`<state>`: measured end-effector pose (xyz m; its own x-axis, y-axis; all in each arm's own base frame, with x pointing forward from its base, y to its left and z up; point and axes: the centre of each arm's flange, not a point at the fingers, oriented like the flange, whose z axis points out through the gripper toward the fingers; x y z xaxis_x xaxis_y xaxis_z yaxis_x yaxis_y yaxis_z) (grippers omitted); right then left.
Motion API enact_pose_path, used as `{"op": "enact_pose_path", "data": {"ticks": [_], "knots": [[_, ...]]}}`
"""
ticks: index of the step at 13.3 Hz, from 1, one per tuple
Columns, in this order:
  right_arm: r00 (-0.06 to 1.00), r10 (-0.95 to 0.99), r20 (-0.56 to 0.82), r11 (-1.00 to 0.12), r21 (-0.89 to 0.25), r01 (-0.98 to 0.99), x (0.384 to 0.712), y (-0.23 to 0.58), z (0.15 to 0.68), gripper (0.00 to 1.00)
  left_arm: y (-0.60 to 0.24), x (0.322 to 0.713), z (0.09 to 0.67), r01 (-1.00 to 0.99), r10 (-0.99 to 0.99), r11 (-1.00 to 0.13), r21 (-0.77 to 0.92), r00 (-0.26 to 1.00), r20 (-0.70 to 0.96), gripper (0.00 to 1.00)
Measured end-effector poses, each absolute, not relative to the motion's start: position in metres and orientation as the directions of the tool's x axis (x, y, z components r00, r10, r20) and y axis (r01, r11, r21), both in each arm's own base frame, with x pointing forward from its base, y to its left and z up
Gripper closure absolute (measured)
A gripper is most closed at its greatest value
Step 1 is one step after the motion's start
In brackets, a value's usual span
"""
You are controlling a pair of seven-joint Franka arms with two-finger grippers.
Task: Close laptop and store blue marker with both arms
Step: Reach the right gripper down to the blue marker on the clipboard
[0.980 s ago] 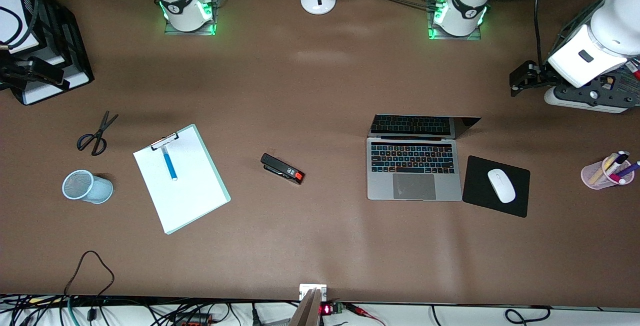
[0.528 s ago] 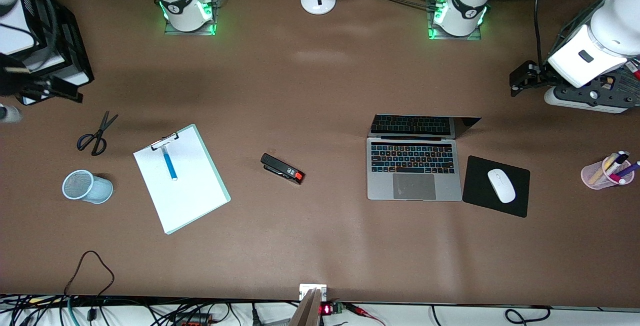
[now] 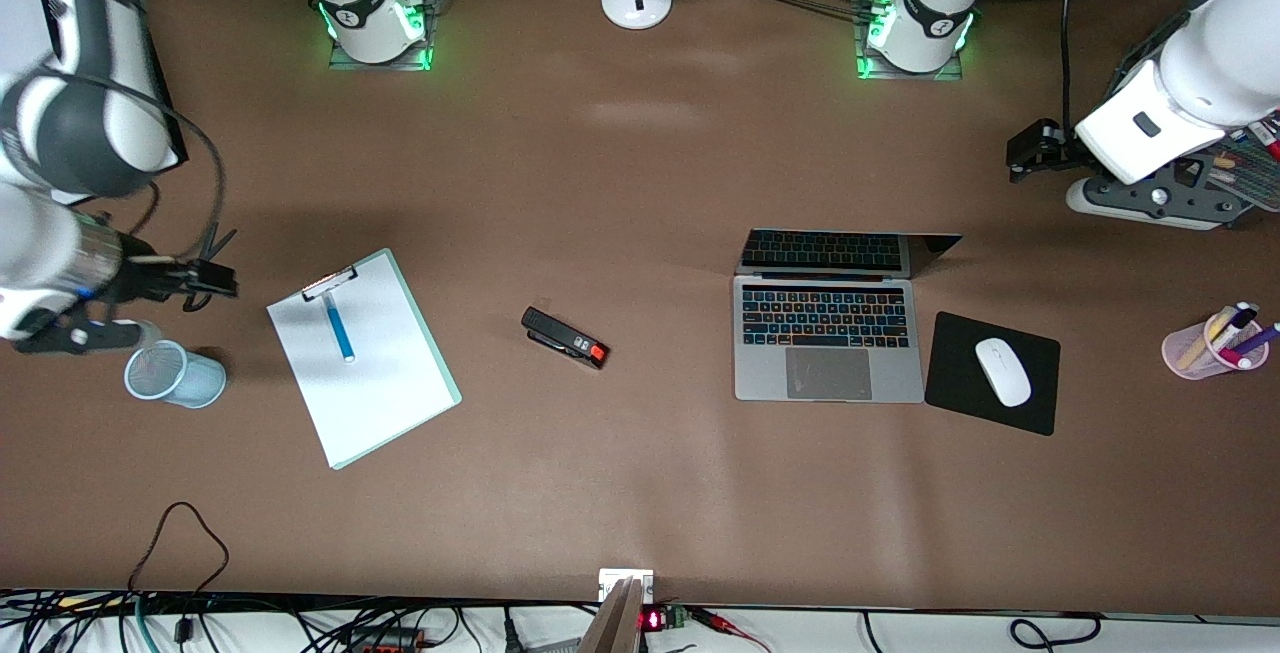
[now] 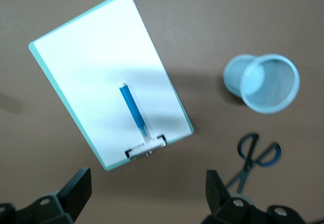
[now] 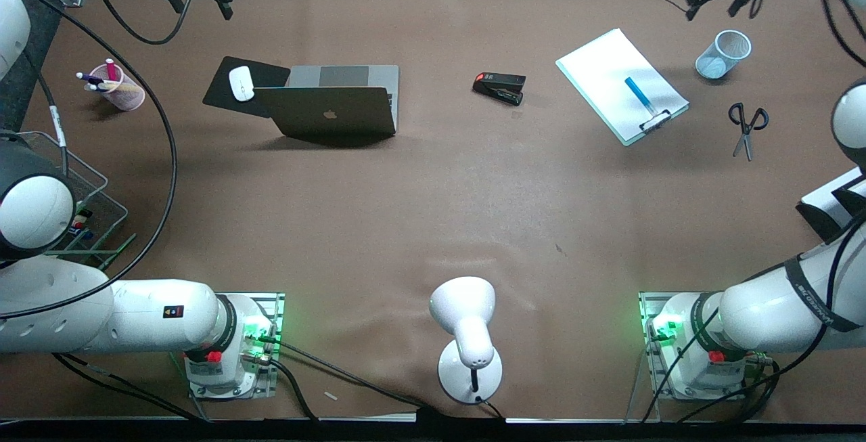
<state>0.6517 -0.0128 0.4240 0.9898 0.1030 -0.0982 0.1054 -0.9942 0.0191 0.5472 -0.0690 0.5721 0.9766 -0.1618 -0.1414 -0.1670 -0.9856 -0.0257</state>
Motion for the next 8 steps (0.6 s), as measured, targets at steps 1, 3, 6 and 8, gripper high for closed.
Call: {"op": "enact_pose_path", "data": {"ticks": [1,3,6,8], "knots": [[0.988,0.121,-0.093,-0.992,0.022,0.123,0.657,-0.007,0.410,0.00,-0.070,0.548,0.571,-0.183,-0.178,-0.983,-0.023,0.973,-0.145,0.00],[0.985,0.146,-0.087,-0.988,0.028,0.149,0.668,-0.001,0.376,0.00,-0.069,0.549,0.568,-0.203,-0.198,-0.979,-0.018,0.968,-0.152,0.05],[0.979,0.181,-0.098,-0.982,0.034,0.185,0.677,0.014,0.329,0.00,-0.069,0.551,0.564,-0.204,-0.199,-0.979,-0.017,0.967,-0.158,0.26],[0.969,0.212,-0.124,-0.975,0.033,0.218,0.677,0.035,0.307,0.00,-0.070,0.551,0.564,-0.205,-0.200,-0.979,-0.016,0.967,-0.159,0.50]]}}
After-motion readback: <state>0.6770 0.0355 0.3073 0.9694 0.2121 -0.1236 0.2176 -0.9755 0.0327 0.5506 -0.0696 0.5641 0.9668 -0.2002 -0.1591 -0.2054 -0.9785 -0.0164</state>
